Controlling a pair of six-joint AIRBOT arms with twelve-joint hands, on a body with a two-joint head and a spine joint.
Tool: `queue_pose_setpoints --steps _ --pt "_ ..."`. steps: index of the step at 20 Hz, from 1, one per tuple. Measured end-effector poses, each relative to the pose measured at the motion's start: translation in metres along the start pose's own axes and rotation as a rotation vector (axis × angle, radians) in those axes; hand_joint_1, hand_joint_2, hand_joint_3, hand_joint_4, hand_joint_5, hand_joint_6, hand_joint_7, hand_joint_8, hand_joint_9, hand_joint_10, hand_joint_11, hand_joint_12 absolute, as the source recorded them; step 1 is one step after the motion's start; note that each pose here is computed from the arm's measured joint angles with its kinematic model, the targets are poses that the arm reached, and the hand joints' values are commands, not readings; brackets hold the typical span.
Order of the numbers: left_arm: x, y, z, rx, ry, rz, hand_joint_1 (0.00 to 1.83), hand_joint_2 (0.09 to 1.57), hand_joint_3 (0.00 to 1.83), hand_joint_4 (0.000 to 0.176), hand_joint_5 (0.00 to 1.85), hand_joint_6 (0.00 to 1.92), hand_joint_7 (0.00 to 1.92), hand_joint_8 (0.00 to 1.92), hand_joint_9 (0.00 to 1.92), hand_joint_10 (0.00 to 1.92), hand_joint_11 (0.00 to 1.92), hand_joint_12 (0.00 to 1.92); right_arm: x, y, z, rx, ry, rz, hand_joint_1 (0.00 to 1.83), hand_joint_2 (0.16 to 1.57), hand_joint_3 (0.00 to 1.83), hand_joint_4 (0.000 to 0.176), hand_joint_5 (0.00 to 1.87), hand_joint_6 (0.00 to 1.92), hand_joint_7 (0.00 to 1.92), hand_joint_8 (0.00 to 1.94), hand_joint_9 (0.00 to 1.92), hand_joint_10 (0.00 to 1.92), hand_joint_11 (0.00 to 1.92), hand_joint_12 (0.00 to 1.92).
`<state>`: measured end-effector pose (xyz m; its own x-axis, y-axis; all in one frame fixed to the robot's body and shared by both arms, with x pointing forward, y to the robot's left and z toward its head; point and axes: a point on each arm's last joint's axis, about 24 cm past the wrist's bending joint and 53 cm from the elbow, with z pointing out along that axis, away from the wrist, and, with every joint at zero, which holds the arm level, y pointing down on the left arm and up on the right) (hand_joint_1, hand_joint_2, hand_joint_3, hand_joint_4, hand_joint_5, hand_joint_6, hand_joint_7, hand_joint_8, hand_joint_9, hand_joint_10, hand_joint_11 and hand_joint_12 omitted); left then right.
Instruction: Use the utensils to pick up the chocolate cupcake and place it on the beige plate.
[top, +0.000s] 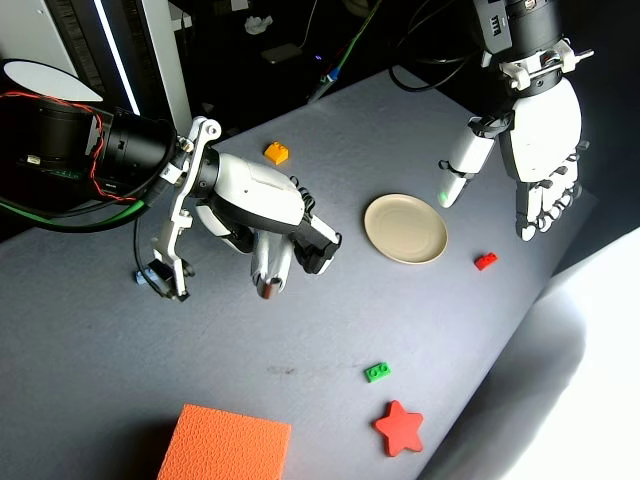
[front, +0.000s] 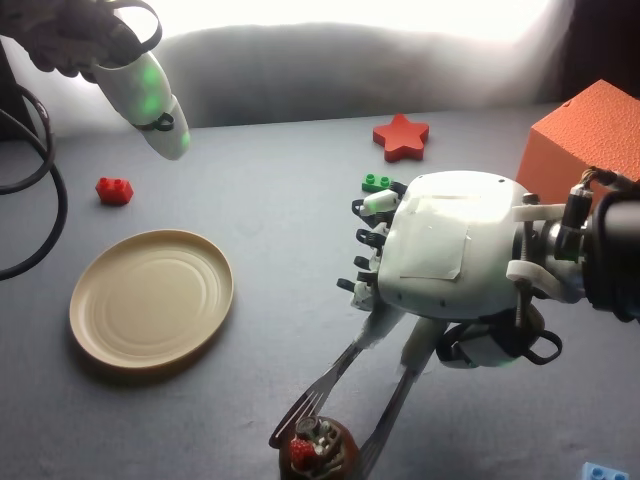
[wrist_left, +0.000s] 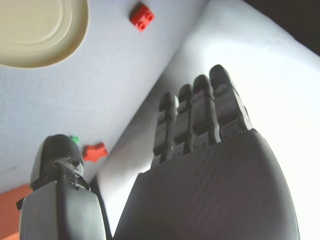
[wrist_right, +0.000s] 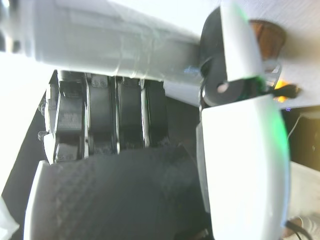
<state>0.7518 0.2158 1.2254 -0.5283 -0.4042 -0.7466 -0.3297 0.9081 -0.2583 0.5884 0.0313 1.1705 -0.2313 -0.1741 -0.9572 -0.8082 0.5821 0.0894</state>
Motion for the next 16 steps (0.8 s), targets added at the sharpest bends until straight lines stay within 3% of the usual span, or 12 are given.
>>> queue_pose_setpoints --steps 10,11,12,14,15,16 --pt "0.0000 0.0001 0.0000 0.000 0.000 0.000 0.39 1.04 0.00 0.000 0.15 0.00 0.09 0.00 0.08 0.00 0.00 0.27 -0.0069 -0.0007 -0.0001 0.003 -0.015 -0.017 1.06 1.13 0.00 0.000 0.84 0.01 0.90 0.01 0.71 0.43 0.33 1.25" --pt "0.0000 0.0002 0.0000 -0.001 0.000 0.000 0.40 1.04 0.00 0.000 0.15 0.00 0.09 0.00 0.08 0.00 0.00 0.26 -0.0069 -0.0007 -0.0001 0.003 -0.015 -0.017 1.10 1.18 0.00 0.000 0.84 0.95 0.92 0.01 0.74 0.43 0.37 1.25" --pt "0.0001 0.0002 0.0000 -0.001 0.000 0.000 0.39 1.04 0.00 0.000 0.14 0.00 0.07 0.00 0.06 0.00 0.00 0.24 -0.0067 -0.0007 -0.0001 0.003 -0.014 -0.018 1.11 1.19 0.00 0.000 0.81 1.18 0.95 0.01 0.75 0.44 0.37 1.27" --pt "0.0001 0.0002 0.0000 -0.001 0.000 0.000 0.40 1.04 0.00 0.000 0.15 0.00 0.08 0.00 0.07 0.00 0.00 0.26 -0.0052 -0.0007 -0.0001 0.003 -0.011 -0.018 1.11 1.20 0.00 0.000 0.80 1.23 0.99 0.01 0.74 0.50 0.33 1.32" --pt "0.0000 0.0001 0.0000 0.000 0.000 0.000 0.38 1.04 0.00 0.000 0.14 0.00 0.08 0.00 0.07 0.00 0.00 0.26 -0.0044 -0.0007 -0.0001 0.003 -0.009 -0.018 1.16 1.19 0.00 0.000 0.84 1.21 0.88 0.94 0.73 0.54 0.32 1.36" --pt "0.0001 0.0002 0.0000 -0.001 0.000 0.000 0.40 1.04 0.00 0.000 0.13 0.00 0.07 0.00 0.06 0.00 0.00 0.22 -0.0037 -0.0010 -0.0002 0.004 -0.008 -0.018 1.17 1.19 0.00 0.020 0.85 1.20 0.83 1.17 0.73 0.60 0.32 1.38"
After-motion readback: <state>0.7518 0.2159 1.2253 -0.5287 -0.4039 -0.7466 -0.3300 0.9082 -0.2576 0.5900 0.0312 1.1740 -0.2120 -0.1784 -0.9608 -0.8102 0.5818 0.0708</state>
